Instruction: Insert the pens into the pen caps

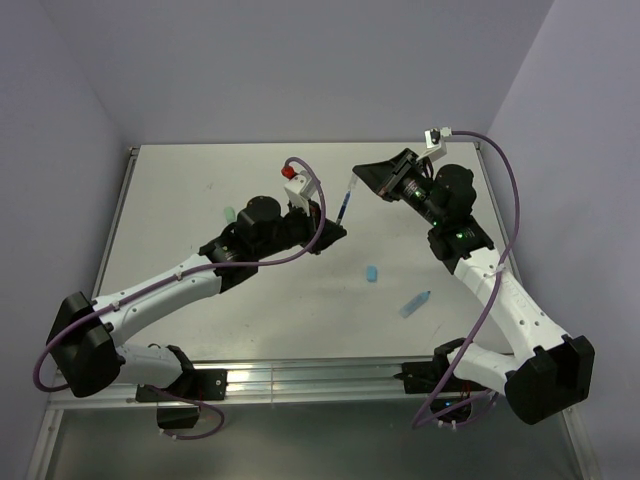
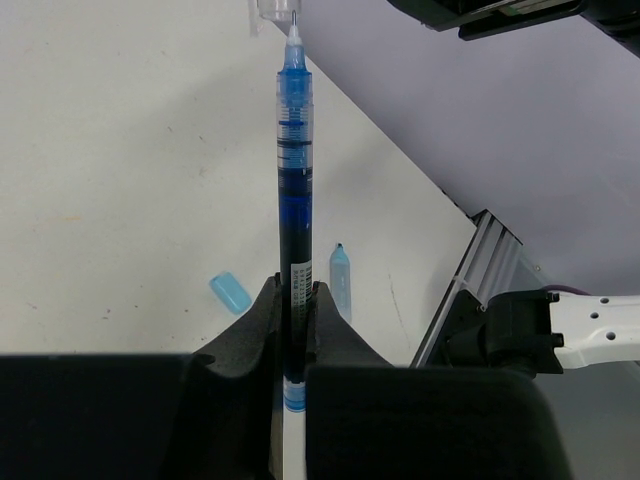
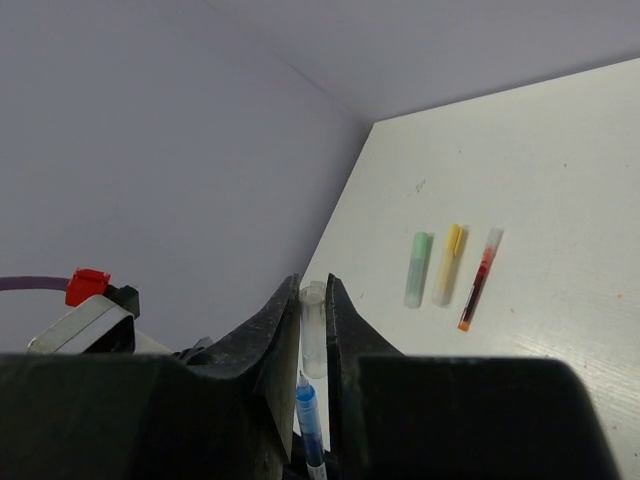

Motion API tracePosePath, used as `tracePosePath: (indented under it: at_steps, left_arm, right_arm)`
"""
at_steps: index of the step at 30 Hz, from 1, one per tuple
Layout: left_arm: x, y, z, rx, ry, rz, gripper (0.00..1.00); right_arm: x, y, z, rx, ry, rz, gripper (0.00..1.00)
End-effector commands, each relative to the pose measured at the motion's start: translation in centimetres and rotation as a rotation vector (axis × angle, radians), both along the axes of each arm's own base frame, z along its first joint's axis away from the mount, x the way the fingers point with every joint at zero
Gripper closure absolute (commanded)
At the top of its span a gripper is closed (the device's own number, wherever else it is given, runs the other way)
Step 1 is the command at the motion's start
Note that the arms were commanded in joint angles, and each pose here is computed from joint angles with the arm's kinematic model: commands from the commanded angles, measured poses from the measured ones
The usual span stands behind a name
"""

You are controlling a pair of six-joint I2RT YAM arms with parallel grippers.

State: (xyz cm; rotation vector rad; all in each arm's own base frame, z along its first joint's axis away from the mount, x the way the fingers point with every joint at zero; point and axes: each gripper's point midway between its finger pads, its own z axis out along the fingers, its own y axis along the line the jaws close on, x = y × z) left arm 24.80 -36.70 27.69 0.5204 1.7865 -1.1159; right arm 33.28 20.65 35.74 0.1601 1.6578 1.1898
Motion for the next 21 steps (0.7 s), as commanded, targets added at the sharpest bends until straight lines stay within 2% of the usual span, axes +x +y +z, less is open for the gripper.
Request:
tracePosePath:
  at_steps: [1,21]
  left_arm:
    - [-0.18,-0.09,3.84,-0.064,-0.076,-0.007,1.0]
    - [-0.15,-0.17,3.48,-0.055,-0.068,-0.009,1.0]
  right_arm:
    - [-0.07,-0.07,2.8,0.005,-0.075,-0.013,1.0]
    - [-0.3,-0.22,3.74,0.009,-0.095,-0.015,1.0]
